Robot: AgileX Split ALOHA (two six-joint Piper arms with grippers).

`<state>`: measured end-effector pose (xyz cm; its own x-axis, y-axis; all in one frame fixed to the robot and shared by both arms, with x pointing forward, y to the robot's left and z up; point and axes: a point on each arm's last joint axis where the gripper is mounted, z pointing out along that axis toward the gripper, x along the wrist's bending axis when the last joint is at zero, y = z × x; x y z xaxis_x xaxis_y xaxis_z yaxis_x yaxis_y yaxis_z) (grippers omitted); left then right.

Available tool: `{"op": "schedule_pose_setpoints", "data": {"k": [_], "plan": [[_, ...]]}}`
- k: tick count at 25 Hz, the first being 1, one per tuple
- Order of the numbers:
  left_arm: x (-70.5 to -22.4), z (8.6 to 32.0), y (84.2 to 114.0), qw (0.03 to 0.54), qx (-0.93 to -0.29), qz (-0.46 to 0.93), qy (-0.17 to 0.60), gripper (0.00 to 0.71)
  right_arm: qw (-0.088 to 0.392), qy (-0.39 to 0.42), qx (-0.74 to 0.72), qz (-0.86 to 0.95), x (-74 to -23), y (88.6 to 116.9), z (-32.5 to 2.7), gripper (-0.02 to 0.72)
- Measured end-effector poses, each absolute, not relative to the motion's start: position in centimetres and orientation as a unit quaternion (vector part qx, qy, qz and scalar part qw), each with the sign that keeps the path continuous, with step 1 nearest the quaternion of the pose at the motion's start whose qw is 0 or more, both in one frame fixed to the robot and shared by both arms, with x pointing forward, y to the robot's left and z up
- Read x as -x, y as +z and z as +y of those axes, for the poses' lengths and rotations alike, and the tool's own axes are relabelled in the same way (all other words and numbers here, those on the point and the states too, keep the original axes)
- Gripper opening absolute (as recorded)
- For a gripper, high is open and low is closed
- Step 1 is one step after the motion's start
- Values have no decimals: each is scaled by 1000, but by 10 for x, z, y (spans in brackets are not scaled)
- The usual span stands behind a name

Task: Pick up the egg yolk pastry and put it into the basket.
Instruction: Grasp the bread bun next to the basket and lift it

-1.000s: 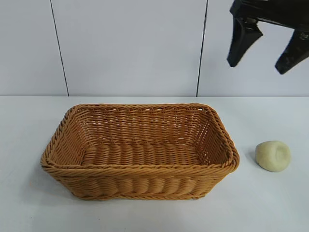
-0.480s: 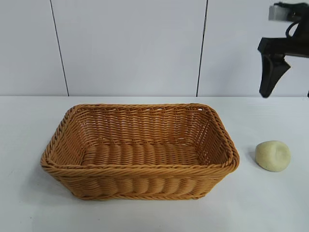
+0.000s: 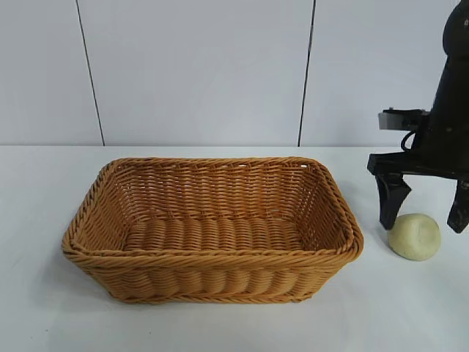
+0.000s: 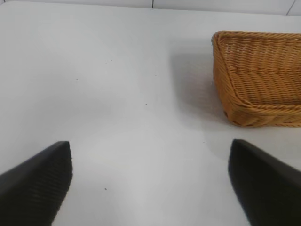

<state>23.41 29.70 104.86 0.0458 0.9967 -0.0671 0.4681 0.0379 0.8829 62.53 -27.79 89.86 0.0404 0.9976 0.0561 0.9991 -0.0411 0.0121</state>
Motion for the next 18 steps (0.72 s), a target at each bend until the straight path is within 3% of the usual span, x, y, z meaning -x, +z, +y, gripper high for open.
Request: {"op": "schedule_pose_setpoints", "data": {"k": [5,7,12,14,18], "plan": [[-234,297,1049,393,-607,604,336,694,20,-19,724,-690,-627,887,-278,594],[-234,297,1049,393,-607,604,336,694,21,-18,724,-689,-627,886,-278,512],[-234,297,1049,393,-607,604,336,694,22,-16,724,-689,-627,885,-278,216],[-234,297,1049,393,-607,604,336,694,23,-15,724,-690,-628,887,-278,165],[-234,297,1049,393,-607,604,336,694,21,-20,719,-695,-634,908,-277,137]]}}
